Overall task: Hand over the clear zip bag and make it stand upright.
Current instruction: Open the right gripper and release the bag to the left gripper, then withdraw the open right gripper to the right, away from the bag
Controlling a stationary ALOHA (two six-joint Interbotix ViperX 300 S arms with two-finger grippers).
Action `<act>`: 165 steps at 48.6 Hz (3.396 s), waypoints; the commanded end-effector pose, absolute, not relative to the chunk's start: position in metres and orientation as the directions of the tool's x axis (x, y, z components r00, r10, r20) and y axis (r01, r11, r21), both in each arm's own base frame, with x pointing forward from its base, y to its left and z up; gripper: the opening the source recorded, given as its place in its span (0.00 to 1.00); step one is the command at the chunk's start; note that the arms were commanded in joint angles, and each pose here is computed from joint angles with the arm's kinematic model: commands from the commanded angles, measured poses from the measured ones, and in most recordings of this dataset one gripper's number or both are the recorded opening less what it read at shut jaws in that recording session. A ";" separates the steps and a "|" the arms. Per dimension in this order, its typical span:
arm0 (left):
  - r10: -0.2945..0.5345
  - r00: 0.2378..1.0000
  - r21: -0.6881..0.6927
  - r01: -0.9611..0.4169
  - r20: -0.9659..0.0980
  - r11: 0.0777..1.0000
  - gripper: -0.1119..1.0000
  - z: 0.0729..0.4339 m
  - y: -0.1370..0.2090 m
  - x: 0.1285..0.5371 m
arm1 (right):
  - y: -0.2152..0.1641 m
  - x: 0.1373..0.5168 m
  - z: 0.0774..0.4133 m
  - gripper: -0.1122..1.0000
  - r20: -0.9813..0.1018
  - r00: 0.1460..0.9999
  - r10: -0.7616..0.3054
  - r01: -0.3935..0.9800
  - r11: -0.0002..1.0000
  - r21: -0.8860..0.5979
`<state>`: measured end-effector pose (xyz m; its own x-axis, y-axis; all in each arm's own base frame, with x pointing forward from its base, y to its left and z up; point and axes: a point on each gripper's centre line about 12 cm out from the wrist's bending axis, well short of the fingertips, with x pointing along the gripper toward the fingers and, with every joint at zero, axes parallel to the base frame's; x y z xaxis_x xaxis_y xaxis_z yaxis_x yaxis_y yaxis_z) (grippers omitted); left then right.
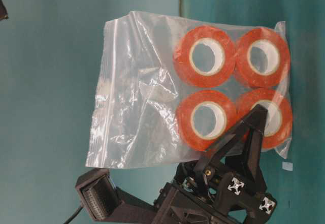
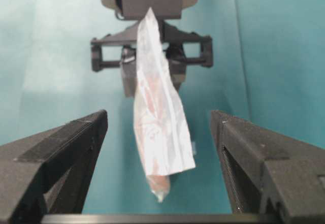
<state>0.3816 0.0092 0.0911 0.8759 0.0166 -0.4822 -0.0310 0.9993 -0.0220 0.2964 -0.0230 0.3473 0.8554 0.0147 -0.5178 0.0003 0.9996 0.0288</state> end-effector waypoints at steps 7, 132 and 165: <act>0.015 0.883 -0.020 -0.027 -0.469 0.999 0.31 0.097 0.009 0.383 | -0.020 0.295 0.357 0.87 -0.481 0.877 0.018 -0.003 0.999 0.032; 0.013 0.877 -0.026 -0.029 -0.480 0.999 0.30 0.096 0.008 0.383 | -0.018 0.292 0.341 0.87 -0.515 0.857 0.025 -0.007 0.999 0.037; 0.012 0.880 -0.024 -0.027 -0.475 0.999 0.30 0.097 0.007 0.385 | -0.019 0.292 0.339 0.87 -0.516 0.856 0.024 -0.003 0.999 0.041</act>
